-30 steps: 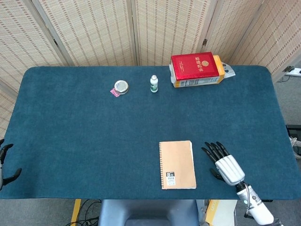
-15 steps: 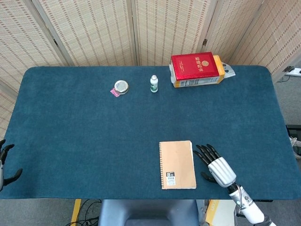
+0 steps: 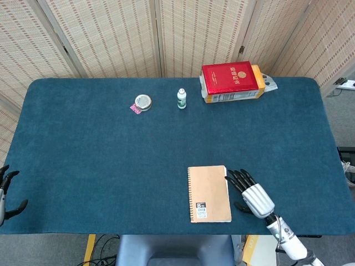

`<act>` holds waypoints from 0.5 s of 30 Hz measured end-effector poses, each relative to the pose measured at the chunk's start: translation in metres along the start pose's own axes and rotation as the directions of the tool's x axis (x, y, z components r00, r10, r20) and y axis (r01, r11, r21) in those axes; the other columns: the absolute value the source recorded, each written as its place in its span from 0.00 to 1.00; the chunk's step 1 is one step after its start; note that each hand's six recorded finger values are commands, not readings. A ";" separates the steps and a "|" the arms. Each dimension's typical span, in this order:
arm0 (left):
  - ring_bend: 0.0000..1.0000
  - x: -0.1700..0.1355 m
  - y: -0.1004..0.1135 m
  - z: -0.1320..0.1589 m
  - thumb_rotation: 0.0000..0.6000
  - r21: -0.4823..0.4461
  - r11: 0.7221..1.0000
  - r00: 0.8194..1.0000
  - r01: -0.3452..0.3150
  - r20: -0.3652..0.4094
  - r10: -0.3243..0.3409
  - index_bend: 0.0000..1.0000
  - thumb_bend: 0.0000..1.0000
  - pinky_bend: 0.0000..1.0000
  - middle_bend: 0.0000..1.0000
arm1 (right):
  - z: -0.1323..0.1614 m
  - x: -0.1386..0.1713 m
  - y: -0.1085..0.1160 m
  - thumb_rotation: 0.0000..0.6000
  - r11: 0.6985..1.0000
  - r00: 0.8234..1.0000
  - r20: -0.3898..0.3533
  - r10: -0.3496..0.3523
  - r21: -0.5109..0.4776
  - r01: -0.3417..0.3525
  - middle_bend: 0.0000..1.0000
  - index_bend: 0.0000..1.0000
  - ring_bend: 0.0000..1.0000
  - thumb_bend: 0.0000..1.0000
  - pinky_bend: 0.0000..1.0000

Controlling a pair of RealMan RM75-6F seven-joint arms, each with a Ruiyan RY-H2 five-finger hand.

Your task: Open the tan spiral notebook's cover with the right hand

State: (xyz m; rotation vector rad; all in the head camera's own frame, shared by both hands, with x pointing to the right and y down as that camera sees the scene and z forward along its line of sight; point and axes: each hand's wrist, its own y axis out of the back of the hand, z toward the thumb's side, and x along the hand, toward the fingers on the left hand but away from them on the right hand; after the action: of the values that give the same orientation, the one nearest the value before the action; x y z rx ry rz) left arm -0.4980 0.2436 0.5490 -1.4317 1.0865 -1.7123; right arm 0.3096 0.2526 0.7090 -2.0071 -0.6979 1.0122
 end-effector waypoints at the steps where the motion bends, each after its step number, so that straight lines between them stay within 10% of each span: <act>1: 0.04 0.000 0.000 0.000 1.00 0.000 1.000 1.000 0.000 -0.001 0.000 0.21 0.24 0.17 0.10 | 0.000 -0.002 0.000 1.00 1.000 1.000 0.000 -0.002 -0.001 0.002 0.00 0.00 0.00 0.33 0.00; 15: 0.04 0.000 0.003 -0.004 1.00 -0.005 1.000 1.000 -0.006 -0.019 0.006 0.21 0.24 0.17 0.10 | 0.002 -0.015 -0.001 1.00 1.000 1.000 0.000 -0.012 -0.006 0.012 0.00 0.00 0.00 0.33 0.00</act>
State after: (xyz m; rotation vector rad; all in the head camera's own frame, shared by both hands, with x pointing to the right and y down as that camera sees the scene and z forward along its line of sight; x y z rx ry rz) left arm -0.5018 0.2435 0.5463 -1.4161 1.1047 -1.7231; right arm 0.2997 0.2429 0.7151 -2.0058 -0.7133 1.0043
